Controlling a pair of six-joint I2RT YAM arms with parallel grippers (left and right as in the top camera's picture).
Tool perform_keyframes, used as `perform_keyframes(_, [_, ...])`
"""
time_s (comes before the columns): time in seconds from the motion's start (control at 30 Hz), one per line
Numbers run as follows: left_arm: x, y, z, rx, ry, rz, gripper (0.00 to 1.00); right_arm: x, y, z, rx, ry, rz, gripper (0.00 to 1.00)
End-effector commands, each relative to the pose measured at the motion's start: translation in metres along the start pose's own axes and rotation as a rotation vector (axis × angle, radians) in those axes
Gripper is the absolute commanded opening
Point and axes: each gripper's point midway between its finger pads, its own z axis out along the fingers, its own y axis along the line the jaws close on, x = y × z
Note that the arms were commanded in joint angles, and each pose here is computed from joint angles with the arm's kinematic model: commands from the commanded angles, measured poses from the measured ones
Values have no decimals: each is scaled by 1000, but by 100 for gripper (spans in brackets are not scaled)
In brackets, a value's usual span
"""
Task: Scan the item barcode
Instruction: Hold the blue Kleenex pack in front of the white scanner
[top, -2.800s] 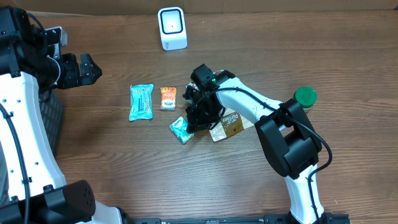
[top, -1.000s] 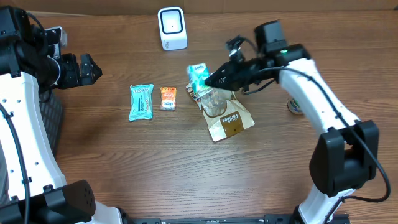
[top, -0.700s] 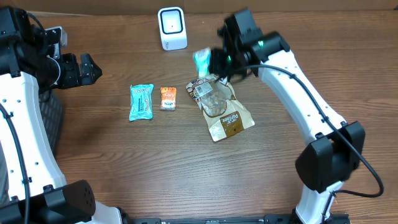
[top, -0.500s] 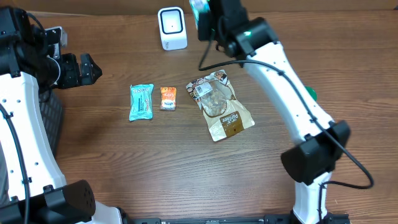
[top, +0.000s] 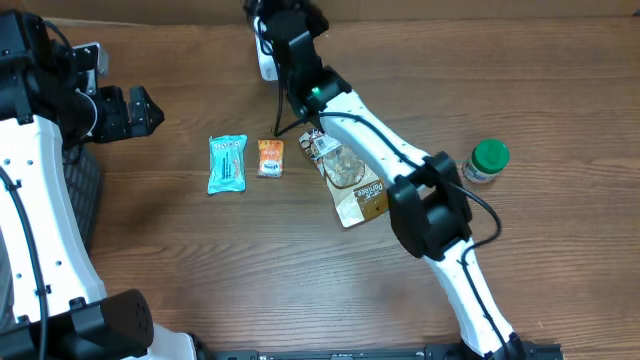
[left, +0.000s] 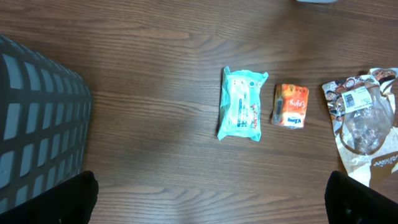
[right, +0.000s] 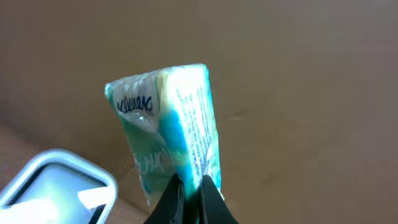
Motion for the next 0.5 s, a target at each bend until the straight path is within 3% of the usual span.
perform_keyframes(0.0, [-3, -3, -4, 10, -18, 25, 99, 32, 41, 20, -73, -28, -249, 4])
perform_keyframes(0.17, [-3, -3, -4, 10, -19, 25, 100, 59, 65, 28, -109, -16, -290, 4])
perform_keyframes(0.47, [-3, -3, -4, 10, -18, 25, 100, 61, 65, 30, -106, -18, -347, 4])
